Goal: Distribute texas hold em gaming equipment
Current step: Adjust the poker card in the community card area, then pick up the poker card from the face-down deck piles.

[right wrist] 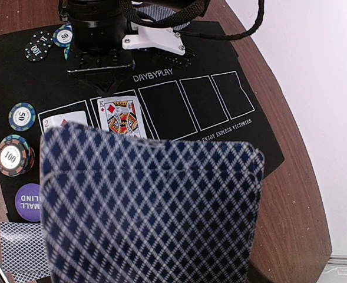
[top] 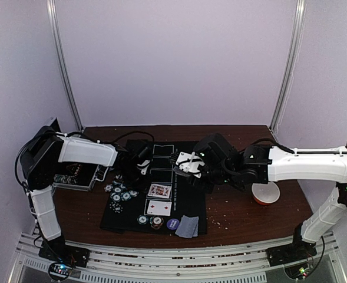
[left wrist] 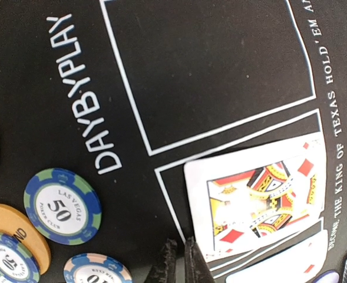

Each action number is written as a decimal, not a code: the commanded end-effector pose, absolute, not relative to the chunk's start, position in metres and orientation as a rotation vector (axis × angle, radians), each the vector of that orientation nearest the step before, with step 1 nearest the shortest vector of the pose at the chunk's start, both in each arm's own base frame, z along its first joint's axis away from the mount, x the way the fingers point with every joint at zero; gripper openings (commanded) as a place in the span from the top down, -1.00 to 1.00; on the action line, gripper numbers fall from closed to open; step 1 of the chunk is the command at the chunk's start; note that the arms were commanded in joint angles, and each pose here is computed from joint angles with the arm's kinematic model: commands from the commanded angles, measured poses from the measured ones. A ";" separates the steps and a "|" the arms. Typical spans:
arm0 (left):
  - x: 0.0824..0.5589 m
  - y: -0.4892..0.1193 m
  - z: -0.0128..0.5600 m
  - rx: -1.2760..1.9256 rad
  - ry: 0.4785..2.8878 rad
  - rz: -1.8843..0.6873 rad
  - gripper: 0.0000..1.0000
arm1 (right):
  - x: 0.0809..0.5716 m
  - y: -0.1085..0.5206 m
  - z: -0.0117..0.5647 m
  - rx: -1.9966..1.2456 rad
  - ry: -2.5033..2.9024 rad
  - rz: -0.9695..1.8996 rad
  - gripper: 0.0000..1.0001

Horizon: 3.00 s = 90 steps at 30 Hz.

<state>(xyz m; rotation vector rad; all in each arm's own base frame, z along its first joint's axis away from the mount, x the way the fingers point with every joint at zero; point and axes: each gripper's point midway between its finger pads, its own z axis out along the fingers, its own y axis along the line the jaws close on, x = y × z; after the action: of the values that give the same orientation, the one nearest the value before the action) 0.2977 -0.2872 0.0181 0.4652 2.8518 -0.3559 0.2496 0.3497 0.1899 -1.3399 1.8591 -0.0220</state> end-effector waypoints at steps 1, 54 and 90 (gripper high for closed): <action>0.285 -0.286 0.020 0.491 2.870 -0.390 0.84 | 0.252 0.346 0.199 -1.313 1.855 -0.023 0.10; 0.251 -0.336 0.266 0.709 2.056 -1.364 -0.81 | 0.235 0.397 0.219 -1.399 1.739 0.066 0.10; 0.236 -0.330 0.238 0.764 2.166 -1.261 0.40 | 0.229 0.417 0.214 -1.447 1.702 0.050 0.10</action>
<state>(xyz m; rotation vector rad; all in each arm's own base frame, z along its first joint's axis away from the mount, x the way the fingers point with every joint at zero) 0.2318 -0.3334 0.2280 0.7674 2.1997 -1.2975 0.2301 0.4166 0.2071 -1.4692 1.7184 0.0479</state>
